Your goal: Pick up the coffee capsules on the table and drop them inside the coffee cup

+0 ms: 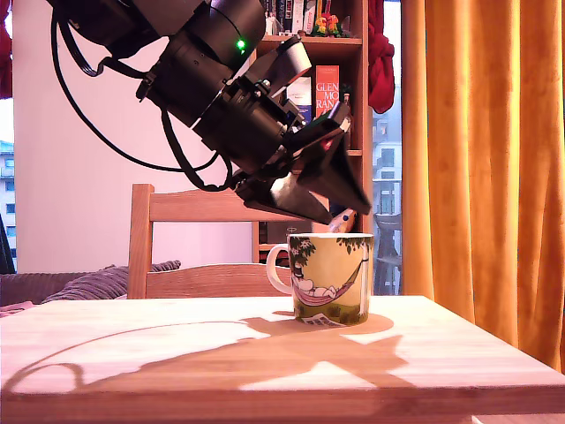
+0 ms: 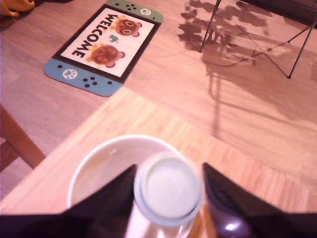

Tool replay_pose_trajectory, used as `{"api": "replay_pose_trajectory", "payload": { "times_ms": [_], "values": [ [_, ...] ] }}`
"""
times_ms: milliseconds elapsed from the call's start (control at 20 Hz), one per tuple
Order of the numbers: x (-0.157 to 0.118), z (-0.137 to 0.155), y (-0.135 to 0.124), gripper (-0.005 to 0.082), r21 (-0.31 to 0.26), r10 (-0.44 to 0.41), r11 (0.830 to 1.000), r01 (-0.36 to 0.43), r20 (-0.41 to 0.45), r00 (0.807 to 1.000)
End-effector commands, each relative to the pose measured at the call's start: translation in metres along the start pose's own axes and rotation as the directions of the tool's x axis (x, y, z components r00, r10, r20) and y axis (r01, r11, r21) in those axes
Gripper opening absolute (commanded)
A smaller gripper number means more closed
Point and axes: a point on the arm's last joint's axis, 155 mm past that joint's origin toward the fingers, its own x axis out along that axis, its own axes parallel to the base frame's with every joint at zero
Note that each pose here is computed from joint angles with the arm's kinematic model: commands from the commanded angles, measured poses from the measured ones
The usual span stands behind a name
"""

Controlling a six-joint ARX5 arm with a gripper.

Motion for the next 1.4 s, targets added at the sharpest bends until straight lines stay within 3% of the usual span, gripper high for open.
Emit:
{"api": "replay_pose_trajectory", "payload": {
  "times_ms": [0, 250, 450, 1000, 1350],
  "values": [
    [0.007, -0.006, 0.001, 0.056, -0.002, -0.004, 1.0, 0.004, -0.014, 1.0],
    [0.004, -0.003, -0.001, 0.0345, -0.002, -0.01, 1.0, 0.01, -0.008, 1.0],
    [-0.001, -0.005, -0.012, -0.0003, -0.009, -0.058, 0.998, 0.058, -0.024, 0.998],
    [-0.062, 0.002, -0.028, -0.0022, -0.008, -0.066, 0.998, 0.066, -0.061, 0.996],
    [-0.104, 0.01, -0.007, -0.0022, -0.034, -0.004, 0.999, 0.002, -0.038, 0.999]
  ]
}}
